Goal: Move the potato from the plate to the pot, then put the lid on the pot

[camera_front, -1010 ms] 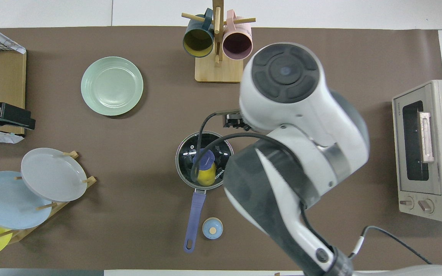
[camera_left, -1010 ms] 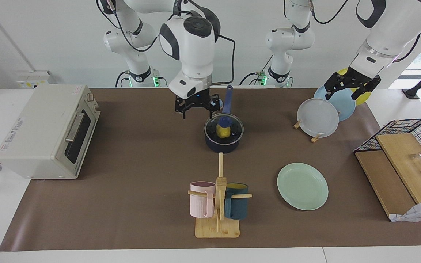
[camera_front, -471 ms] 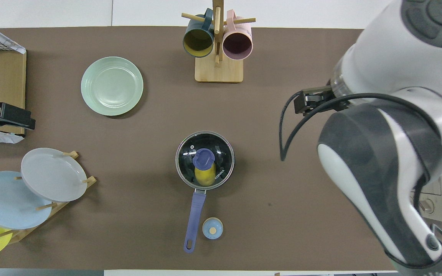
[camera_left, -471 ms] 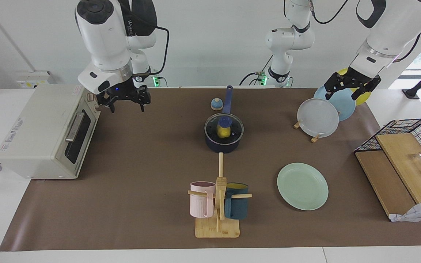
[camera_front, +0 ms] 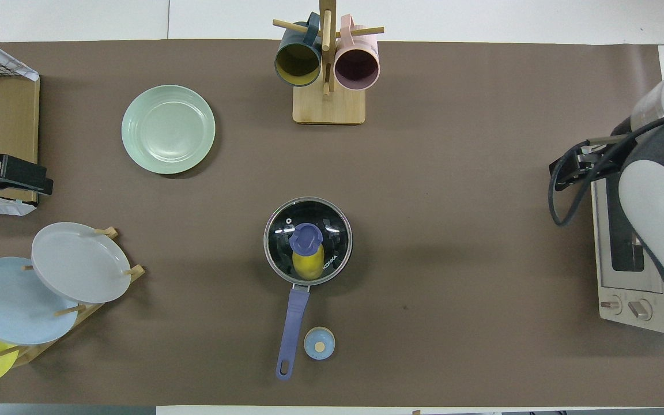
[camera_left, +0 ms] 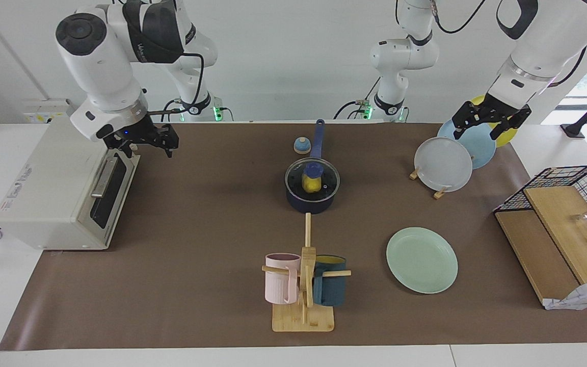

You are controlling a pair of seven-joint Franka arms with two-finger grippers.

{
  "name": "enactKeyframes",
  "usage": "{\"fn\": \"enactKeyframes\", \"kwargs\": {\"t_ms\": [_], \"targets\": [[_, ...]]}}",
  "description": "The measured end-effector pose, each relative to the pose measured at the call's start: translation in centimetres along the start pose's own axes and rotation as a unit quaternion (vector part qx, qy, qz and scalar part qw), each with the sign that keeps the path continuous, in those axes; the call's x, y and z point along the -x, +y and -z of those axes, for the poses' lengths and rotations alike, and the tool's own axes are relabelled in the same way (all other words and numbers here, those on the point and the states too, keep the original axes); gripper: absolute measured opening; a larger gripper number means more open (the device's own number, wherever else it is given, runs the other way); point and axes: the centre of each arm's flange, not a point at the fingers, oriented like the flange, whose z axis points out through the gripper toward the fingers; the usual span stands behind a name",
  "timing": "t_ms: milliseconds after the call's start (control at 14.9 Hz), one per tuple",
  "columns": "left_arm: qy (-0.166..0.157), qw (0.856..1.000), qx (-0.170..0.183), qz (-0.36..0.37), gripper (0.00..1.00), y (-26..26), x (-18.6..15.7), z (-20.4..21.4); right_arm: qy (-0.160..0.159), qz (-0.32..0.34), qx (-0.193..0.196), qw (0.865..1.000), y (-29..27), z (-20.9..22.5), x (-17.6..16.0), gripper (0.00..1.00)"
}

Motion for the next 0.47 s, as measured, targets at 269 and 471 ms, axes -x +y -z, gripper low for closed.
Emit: {"fn": "enactKeyframes", "kwargs": {"t_ms": [269,471], "targets": [[0.000,1.000,0.000,0.000,1.00,0.0,0.0,0.0,0.037,0.006,0.000,0.999,-0.3,1.1,1.1,1.00],[0.000,1.000,0.000,0.000,1.00,0.0,0.0,0.0,0.041,0.018,-0.001,0.999,1.8,0.3,0.6,1.00]]}}
